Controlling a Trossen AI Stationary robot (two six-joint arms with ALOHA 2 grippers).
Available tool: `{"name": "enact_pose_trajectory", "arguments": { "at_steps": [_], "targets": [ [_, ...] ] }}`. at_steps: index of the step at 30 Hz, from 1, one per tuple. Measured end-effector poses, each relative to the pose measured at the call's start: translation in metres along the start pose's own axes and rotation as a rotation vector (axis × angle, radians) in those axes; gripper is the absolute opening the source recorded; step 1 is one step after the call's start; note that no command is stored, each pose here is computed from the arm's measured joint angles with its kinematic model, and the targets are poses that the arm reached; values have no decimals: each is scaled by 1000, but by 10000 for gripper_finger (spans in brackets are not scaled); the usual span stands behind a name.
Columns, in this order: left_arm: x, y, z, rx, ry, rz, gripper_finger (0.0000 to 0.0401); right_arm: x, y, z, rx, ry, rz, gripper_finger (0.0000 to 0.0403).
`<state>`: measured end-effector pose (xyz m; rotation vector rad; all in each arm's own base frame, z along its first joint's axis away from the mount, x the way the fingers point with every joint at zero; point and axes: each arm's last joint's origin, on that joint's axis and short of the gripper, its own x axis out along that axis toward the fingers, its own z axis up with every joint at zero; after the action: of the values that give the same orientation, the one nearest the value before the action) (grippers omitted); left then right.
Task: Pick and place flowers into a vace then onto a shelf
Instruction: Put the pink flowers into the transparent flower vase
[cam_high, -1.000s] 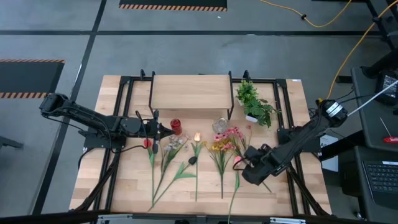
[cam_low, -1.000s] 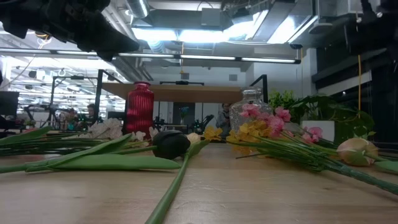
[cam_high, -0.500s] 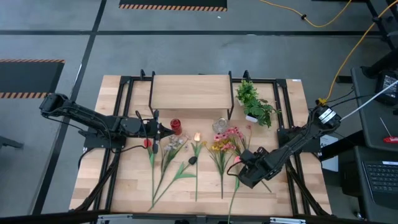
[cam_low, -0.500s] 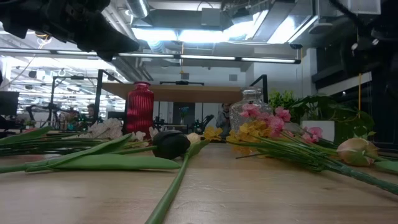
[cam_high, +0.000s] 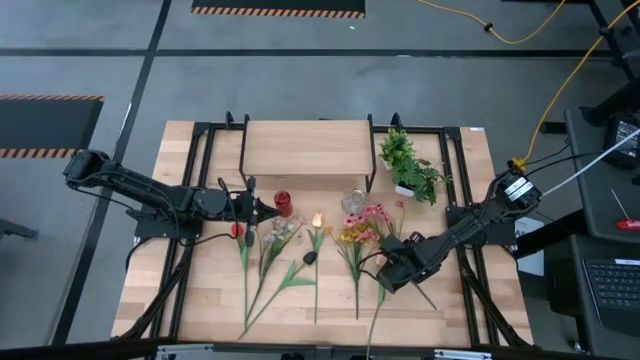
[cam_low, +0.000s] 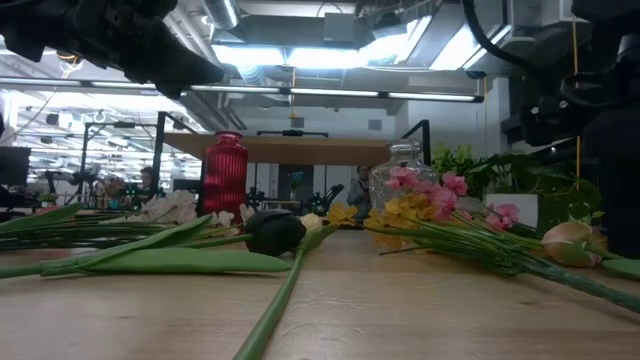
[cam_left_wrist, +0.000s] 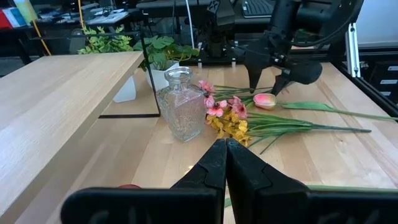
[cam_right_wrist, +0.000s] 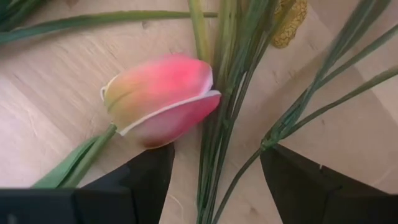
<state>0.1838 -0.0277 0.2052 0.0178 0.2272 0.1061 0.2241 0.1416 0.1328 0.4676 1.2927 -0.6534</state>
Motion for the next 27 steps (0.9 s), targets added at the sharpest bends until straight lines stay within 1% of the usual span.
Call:
{"name": "enact_pose_trajectory", "arguments": {
  "at_steps": [3,7,16,22,23,27],
  "targets": [
    [0,0,0,1,0,0,4,0,-1,1,5,9,0,237],
    [0,0,0,1,0,0,4,1,-1,4,18,40,11,206],
    [0,0,0,0,0,0,4,1,-1,4,22,61,15,97],
    [0,0,0,1,0,0,4,1,-2,4,38,63,7,14],
    [0,0,0,1,0,1,4,1,-2,4,39,62,7,9],
    [0,0,0,1,0,1,4,0,-3,3,68,63,5,11]
  ]
}}
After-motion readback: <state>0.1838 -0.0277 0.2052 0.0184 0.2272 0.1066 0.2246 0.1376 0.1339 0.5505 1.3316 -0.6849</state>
